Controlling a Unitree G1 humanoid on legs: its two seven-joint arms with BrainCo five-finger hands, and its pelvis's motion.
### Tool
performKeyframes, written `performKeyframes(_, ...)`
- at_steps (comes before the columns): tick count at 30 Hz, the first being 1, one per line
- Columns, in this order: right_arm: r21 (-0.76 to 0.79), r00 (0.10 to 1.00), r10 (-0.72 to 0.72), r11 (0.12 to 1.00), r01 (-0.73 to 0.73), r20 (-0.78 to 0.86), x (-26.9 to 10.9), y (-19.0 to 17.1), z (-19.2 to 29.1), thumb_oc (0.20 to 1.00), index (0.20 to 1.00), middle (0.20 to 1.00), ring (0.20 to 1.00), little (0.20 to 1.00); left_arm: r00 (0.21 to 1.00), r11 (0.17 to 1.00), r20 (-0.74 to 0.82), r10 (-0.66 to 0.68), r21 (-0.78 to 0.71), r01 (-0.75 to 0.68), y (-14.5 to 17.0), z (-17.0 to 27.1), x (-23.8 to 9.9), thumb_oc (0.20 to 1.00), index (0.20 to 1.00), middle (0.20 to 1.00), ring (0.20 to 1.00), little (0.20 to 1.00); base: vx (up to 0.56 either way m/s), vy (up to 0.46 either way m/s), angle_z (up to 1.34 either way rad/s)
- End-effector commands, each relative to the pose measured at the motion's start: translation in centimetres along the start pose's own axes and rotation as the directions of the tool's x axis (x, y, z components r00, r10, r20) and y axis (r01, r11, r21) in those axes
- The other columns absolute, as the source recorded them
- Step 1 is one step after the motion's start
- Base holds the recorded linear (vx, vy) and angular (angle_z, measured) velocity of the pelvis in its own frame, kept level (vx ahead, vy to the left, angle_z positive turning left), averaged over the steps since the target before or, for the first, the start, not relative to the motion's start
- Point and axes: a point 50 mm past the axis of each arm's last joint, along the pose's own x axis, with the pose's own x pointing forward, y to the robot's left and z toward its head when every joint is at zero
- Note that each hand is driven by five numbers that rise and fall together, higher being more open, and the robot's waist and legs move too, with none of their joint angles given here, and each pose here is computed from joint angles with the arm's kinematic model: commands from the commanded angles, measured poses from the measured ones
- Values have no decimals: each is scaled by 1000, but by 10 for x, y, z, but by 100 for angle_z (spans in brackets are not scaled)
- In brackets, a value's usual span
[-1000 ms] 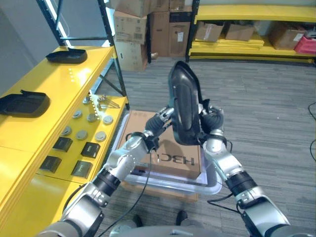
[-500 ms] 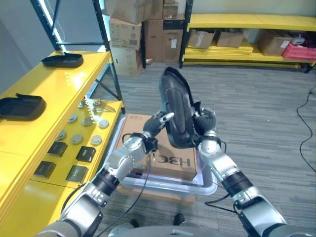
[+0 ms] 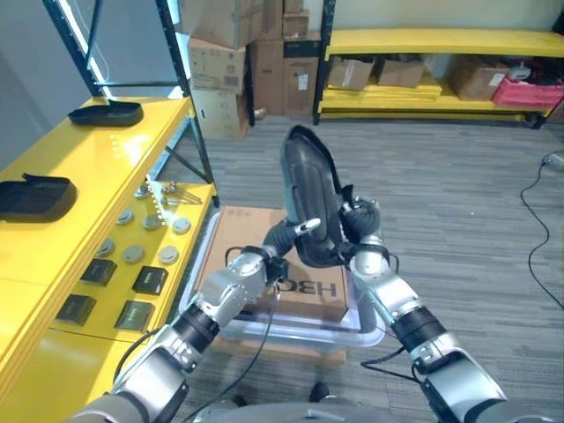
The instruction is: Move parts from the plastic box to the shelf.
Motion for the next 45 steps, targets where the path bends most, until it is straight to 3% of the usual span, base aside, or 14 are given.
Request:
performKeyframes(1,93,983,19,995,-36,184,17,14,61,200,200,200,200,200,995,992,45,-89,94,84,-28,17,16,1000,1000,1000,1000,1000,0,0,0)
performKeyframes(2,91,983,23,995,-40,184,16,16,61,200,200,200,200,200,994,991,47,-94,100,89,-29,16,16,1000,1000,1000,1000,1000,0,0,0)
performKeyframes(3,88,983,26,995,-43,183,16,17,62,200,200,200,200,200,994,991,49,-97,100,91,-31,16,16,429,429,429,429,429,0,0,0)
performKeyframes(5,88,983,31,995,-47,179,15,20,62,200,200,200,200,200,993,990,58,-104,98,99,-33,16,16,200,200,200,200,200,0,0,0)
performKeyframes(20,90,981,51,994,-69,185,12,30,67,200,200,200,200,200,982,980,121,-144,156,124,-43,28,15,200,200,200,200,200,0,0,0)
performKeyframes(28,108,977,69,990,-93,204,9,32,72,200,200,200,200,200,949,957,240,-205,252,143,-55,51,9,200,200,200,200,200,0,0,0)
performKeyframes(29,119,975,75,988,-102,210,9,33,73,504,504,504,504,504,946,957,249,-207,250,144,-56,53,8,200,200,200,200,200,0,0,0)
performKeyframes(30,129,972,81,985,-111,219,8,34,74,1000,1000,1000,1000,1000,944,958,257,-207,249,142,-57,56,7,200,200,200,200,200,0,0,0)
performKeyframes(45,223,979,107,964,-145,175,6,32,69,1000,1000,1000,1000,1000,878,971,446,-174,226,77,-53,87,-5,200,200,200,200,200,0,0,0)
